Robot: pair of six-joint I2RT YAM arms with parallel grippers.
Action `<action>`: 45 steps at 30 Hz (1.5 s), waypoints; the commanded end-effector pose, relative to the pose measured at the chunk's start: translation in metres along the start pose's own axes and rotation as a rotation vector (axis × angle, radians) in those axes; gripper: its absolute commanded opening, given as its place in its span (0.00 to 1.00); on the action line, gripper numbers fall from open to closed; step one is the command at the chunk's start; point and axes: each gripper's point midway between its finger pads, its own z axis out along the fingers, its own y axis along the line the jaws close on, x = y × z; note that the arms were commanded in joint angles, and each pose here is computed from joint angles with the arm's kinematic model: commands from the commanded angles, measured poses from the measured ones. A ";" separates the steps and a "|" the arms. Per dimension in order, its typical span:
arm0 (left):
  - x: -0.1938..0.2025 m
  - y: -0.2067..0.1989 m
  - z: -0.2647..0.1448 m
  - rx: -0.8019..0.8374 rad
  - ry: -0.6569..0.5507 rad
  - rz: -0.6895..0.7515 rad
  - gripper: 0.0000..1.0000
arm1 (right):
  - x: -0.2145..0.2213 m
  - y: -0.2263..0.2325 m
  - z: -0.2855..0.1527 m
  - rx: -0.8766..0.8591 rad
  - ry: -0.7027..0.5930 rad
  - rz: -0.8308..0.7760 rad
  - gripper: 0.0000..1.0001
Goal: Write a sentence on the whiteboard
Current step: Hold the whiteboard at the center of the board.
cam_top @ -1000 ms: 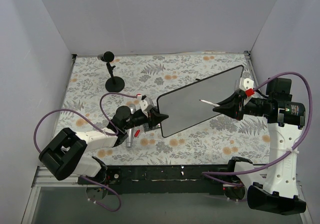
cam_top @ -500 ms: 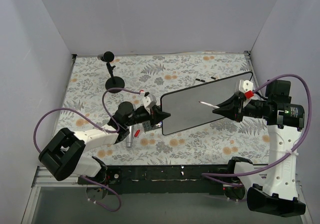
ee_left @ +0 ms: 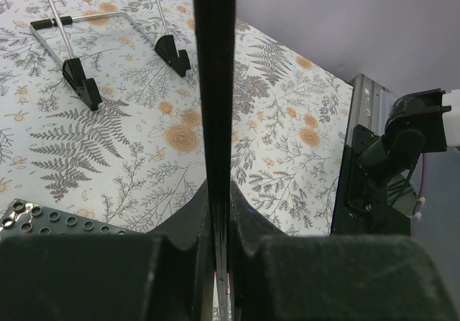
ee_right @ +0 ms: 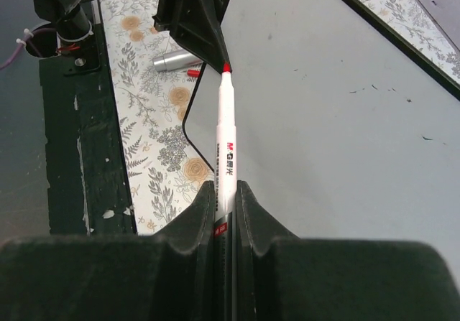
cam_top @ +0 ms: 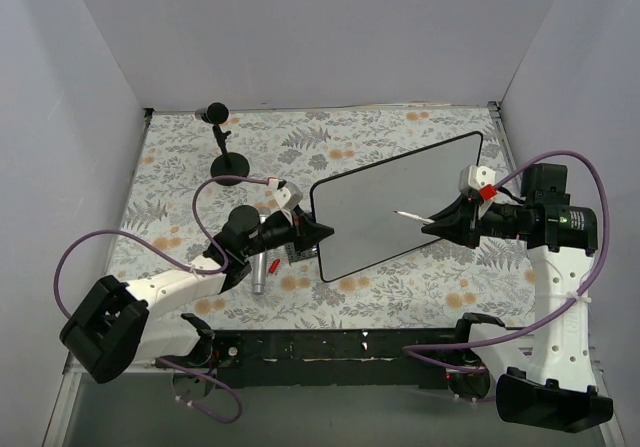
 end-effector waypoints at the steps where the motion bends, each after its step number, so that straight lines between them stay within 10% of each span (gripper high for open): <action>1: -0.029 -0.010 -0.003 0.028 -0.047 0.091 0.00 | -0.002 0.000 0.002 -0.015 -0.007 -0.031 0.01; 45: -0.056 -0.035 -0.033 -0.001 -0.109 -0.122 0.00 | -0.011 -0.001 0.016 -0.041 0.031 -0.020 0.01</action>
